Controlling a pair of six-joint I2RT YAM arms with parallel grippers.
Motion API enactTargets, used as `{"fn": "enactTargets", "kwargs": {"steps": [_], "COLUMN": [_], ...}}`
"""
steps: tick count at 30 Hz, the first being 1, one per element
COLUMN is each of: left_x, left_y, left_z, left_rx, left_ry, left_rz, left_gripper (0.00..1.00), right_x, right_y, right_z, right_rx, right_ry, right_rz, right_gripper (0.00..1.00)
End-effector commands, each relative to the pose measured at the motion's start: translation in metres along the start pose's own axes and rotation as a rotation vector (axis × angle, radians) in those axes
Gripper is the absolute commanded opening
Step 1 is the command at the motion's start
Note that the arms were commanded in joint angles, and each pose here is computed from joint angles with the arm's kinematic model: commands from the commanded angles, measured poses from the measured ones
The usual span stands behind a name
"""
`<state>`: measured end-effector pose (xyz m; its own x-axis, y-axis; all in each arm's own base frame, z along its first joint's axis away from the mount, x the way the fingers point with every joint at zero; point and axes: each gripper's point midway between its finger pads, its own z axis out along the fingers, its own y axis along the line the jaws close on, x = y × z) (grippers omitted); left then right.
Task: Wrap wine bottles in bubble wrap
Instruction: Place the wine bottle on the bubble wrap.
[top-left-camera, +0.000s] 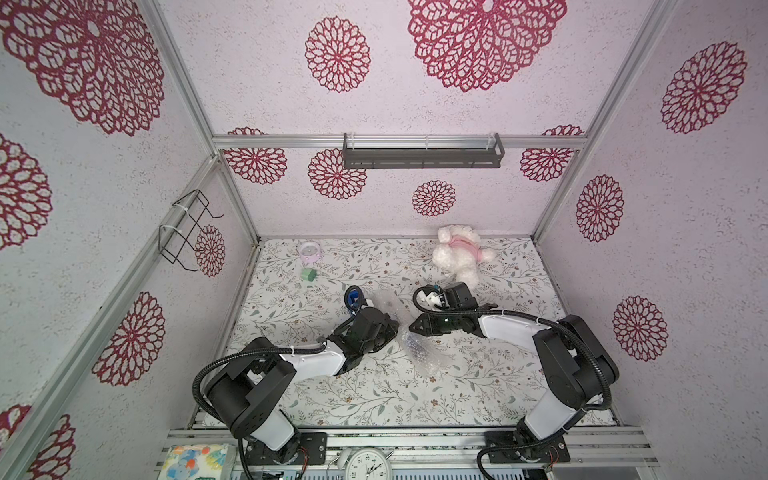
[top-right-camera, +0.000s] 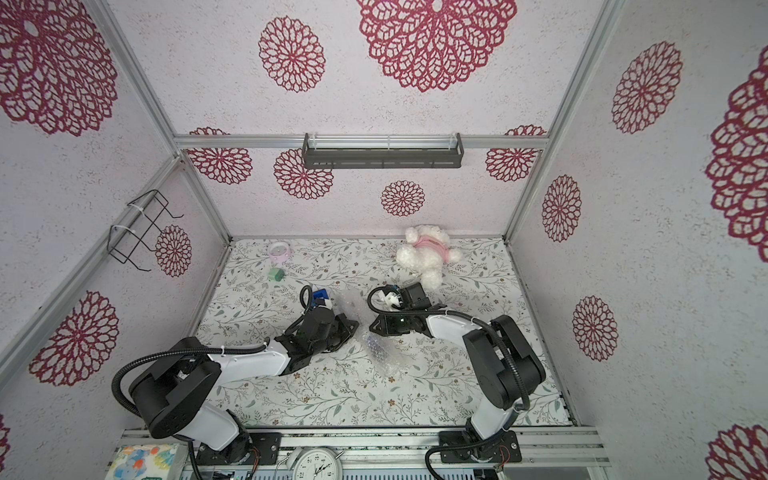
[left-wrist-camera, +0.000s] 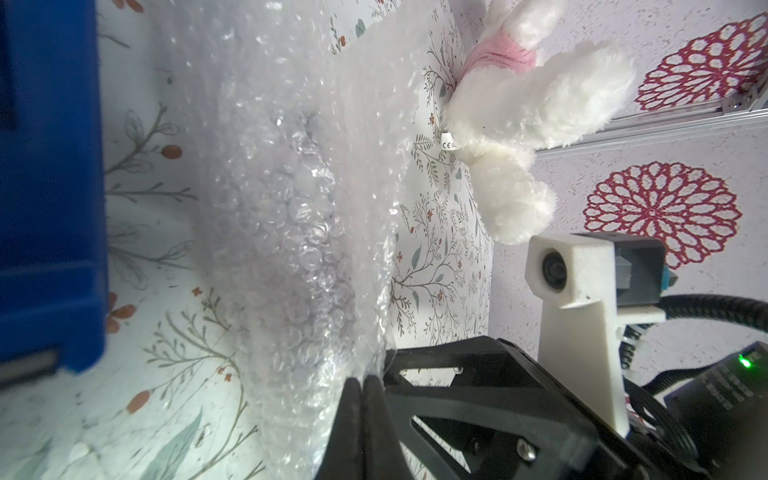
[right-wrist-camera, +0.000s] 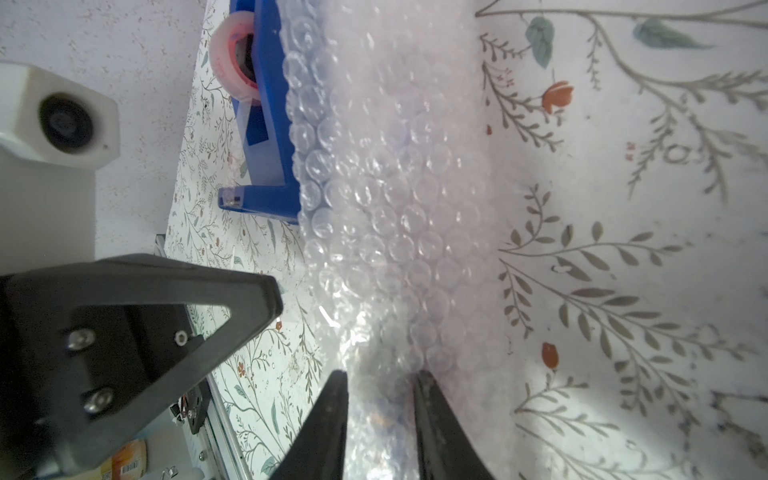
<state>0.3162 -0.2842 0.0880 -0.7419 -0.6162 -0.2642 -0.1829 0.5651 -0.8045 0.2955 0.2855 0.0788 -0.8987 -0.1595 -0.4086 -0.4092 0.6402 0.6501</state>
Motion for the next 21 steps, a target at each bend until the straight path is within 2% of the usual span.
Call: {"fn": "enactTargets", "kwargs": {"steps": [1, 10, 21], "left_x": [-0.003, -0.001, 0.002], "left_y": [0.01, 0.019, 0.019], "left_z": [-0.001, 0.004, 0.008], "left_rx": [-0.021, -0.042, -0.04], "left_ry": [-0.009, 0.004, 0.021], "left_rz": [-0.008, -0.018, -0.017], "left_gripper": [0.0, 0.0, 0.0], "right_x": [-0.007, -0.016, -0.028], "right_y": [0.013, 0.019, 0.023], "right_z": [-0.007, -0.015, -0.028], "right_rx": [-0.017, 0.002, 0.056], "right_ry": [-0.012, -0.029, -0.04], "right_rz": [-0.017, -0.033, -0.052], "right_gripper": [0.32, 0.38, 0.4]}}
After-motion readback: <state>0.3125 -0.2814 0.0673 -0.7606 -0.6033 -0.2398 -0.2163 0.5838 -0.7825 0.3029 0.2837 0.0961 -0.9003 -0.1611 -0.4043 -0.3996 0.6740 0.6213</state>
